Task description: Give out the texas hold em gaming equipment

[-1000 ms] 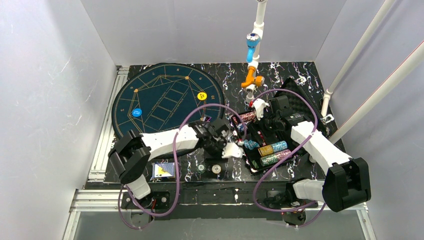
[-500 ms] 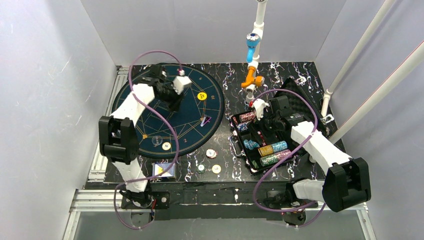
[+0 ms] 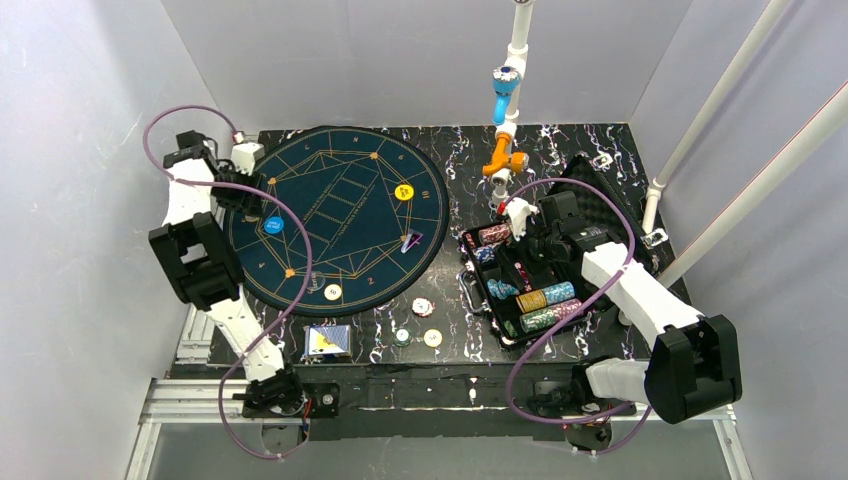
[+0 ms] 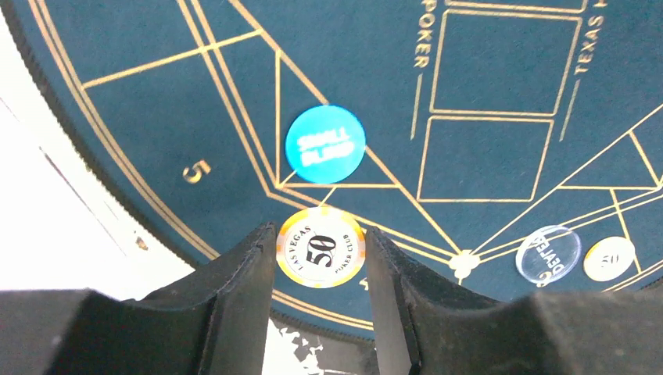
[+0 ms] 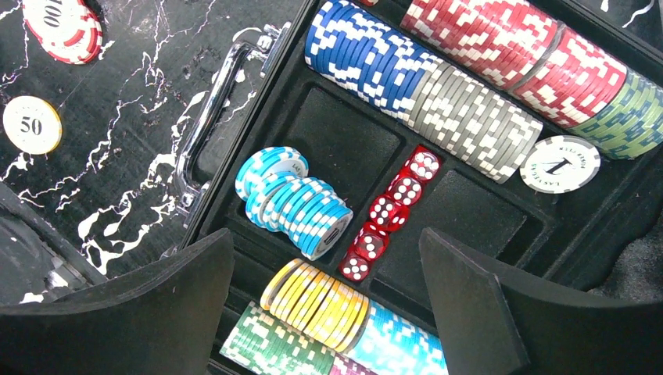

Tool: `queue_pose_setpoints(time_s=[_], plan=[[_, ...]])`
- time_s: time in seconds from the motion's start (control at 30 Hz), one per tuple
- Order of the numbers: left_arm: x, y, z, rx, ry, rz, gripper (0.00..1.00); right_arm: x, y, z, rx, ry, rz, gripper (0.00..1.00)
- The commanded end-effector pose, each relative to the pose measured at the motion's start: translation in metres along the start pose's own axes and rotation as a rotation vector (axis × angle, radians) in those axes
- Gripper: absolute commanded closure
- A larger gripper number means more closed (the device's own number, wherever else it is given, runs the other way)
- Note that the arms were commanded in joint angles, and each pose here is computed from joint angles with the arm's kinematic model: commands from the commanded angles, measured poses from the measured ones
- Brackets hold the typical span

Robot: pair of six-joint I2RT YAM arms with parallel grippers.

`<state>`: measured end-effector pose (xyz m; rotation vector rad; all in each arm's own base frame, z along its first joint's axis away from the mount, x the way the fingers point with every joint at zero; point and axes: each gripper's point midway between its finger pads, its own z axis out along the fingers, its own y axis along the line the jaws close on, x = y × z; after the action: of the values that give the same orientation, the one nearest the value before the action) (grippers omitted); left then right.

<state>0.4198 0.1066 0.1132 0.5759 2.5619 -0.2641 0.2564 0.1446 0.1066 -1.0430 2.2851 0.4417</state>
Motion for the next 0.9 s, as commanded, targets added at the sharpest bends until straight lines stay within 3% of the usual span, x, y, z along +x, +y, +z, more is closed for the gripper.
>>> queue_pose_setpoints(time_s=[0.0,0.87], plan=[[0.017,0.001,-0.009,0.028,0.026,-0.014,0.84,-0.007,0.001,0.0,-0.016,-0.027,-0.008,0.04],[0.057,0.029,0.041,0.009,0.131,-0.106,0.74,-0.004,0.002,0.004,-0.029,-0.013,-0.005,0.04]])
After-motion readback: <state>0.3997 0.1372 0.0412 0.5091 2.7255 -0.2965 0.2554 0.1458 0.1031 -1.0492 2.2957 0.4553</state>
